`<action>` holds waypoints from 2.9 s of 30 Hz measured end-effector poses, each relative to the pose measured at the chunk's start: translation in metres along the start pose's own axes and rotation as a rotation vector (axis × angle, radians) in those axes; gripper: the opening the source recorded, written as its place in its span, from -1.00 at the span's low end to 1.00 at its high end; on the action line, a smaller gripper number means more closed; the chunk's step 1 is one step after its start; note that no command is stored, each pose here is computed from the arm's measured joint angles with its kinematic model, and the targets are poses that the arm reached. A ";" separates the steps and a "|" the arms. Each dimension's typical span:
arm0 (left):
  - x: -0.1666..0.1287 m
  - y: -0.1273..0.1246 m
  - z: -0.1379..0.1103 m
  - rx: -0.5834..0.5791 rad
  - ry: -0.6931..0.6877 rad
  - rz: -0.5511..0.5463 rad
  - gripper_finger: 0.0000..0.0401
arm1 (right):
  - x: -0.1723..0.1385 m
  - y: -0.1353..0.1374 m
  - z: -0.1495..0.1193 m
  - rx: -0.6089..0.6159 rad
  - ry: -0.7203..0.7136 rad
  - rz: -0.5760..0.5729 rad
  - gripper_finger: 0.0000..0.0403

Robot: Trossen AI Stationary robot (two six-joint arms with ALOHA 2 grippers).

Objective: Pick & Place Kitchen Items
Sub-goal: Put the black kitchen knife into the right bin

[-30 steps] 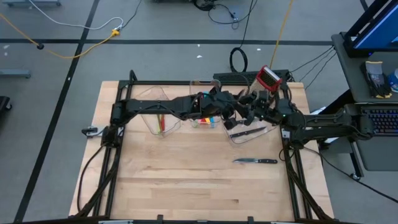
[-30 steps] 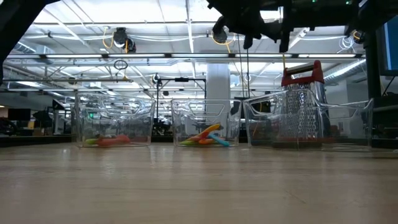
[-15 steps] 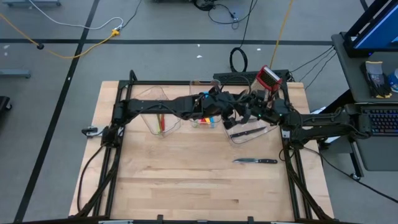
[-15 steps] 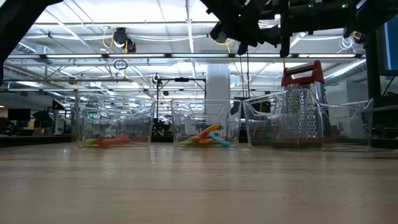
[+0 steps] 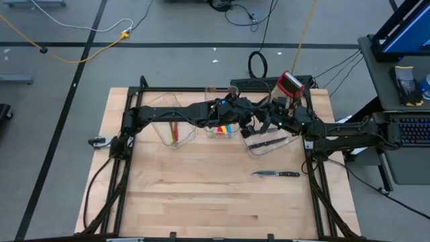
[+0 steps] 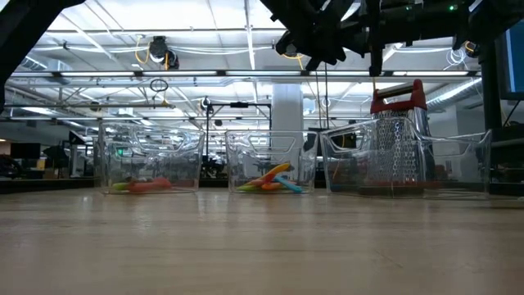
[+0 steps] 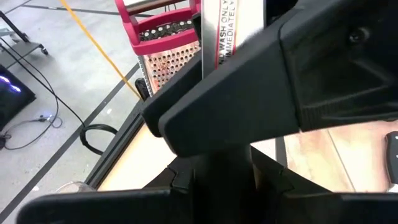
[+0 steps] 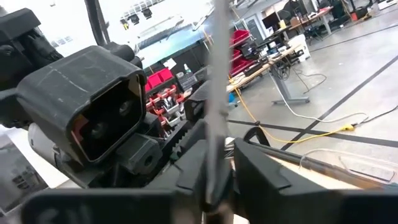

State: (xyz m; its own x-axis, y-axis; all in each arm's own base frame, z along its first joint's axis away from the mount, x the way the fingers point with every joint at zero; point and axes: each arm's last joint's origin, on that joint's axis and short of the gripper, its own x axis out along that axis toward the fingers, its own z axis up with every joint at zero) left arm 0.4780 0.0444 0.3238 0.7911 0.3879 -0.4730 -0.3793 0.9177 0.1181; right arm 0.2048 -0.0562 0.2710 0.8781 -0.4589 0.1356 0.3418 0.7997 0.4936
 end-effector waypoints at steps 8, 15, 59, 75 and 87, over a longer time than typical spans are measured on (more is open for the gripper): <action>0.000 0.001 0.000 0.000 0.000 0.006 -0.58 | 0.000 0.000 0.001 0.027 -0.003 0.005 -0.84; 0.001 0.002 0.000 -0.003 0.004 -0.010 -0.59 | -0.001 0.000 0.001 0.026 0.005 0.002 -0.84; -0.017 0.043 -0.015 -0.048 0.282 0.034 0.82 | -0.060 -0.031 -0.052 0.310 0.338 -0.418 -0.84; 0.004 0.047 -0.030 -0.110 0.203 -0.173 0.82 | -0.081 -0.019 -0.076 0.381 0.300 -0.515 -0.84; -0.056 0.059 -0.039 -0.166 -0.034 -0.192 0.82 | -0.087 -0.025 -0.084 0.463 0.307 -0.624 -0.84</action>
State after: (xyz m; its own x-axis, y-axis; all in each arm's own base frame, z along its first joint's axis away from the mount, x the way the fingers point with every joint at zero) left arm 0.3922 0.0733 0.3235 0.8710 0.2127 -0.4429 -0.2915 0.9493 -0.1174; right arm 0.1479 -0.0031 0.1744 0.6482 -0.5854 -0.4869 0.6824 0.1628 0.7127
